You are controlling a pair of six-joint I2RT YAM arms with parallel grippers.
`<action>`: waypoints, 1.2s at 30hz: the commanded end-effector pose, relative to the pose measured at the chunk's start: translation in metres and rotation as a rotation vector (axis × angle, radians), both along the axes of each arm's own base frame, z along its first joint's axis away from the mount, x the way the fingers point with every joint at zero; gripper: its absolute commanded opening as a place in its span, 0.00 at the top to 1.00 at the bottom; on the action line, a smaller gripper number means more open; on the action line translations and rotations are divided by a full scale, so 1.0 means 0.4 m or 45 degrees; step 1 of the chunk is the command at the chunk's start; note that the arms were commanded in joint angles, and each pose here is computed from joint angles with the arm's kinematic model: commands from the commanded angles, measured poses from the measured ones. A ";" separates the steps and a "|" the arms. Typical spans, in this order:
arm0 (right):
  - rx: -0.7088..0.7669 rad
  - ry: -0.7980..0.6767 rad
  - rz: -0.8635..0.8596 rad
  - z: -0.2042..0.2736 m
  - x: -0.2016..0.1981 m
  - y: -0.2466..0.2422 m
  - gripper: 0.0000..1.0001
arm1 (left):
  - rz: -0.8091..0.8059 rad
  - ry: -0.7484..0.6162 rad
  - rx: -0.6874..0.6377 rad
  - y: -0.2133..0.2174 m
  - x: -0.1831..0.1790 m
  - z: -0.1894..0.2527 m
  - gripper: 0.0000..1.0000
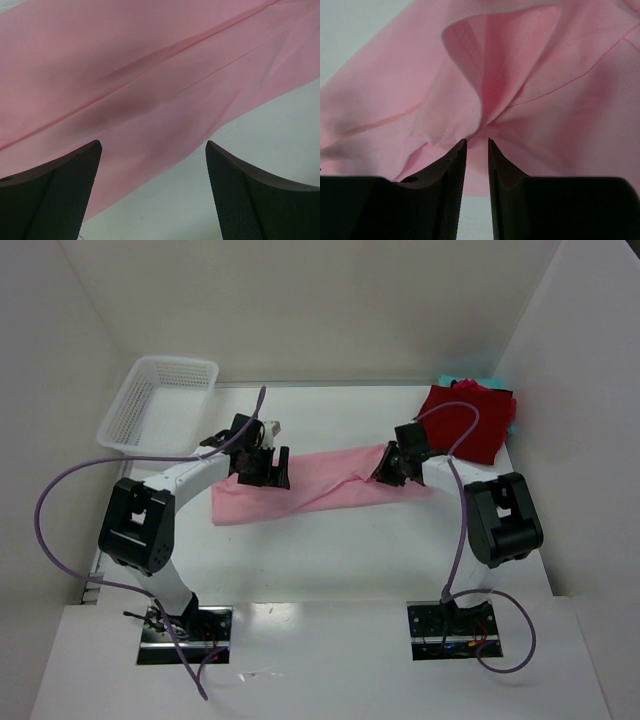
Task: Fold and stack the t-shirts
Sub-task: Fold the other side of the tshirt into a rectangle
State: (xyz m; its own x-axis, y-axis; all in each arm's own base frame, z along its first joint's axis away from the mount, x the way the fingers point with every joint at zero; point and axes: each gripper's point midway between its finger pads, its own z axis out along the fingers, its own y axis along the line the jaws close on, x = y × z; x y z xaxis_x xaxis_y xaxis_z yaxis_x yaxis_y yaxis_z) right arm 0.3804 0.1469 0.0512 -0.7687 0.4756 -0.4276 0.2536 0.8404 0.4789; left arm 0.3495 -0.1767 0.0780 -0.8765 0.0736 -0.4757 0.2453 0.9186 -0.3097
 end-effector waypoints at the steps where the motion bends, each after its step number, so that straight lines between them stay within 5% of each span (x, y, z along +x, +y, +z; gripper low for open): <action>1: 0.004 -0.059 0.013 0.009 0.053 0.024 0.71 | -0.007 -0.012 0.106 0.015 0.026 -0.018 0.08; 18: 0.011 -0.107 0.034 0.002 0.183 0.071 0.76 | 0.083 0.112 0.184 0.037 0.021 -0.085 0.08; 36: 0.049 -0.262 0.056 0.056 0.316 0.123 0.71 | 0.116 0.112 0.226 0.059 0.010 -0.087 0.07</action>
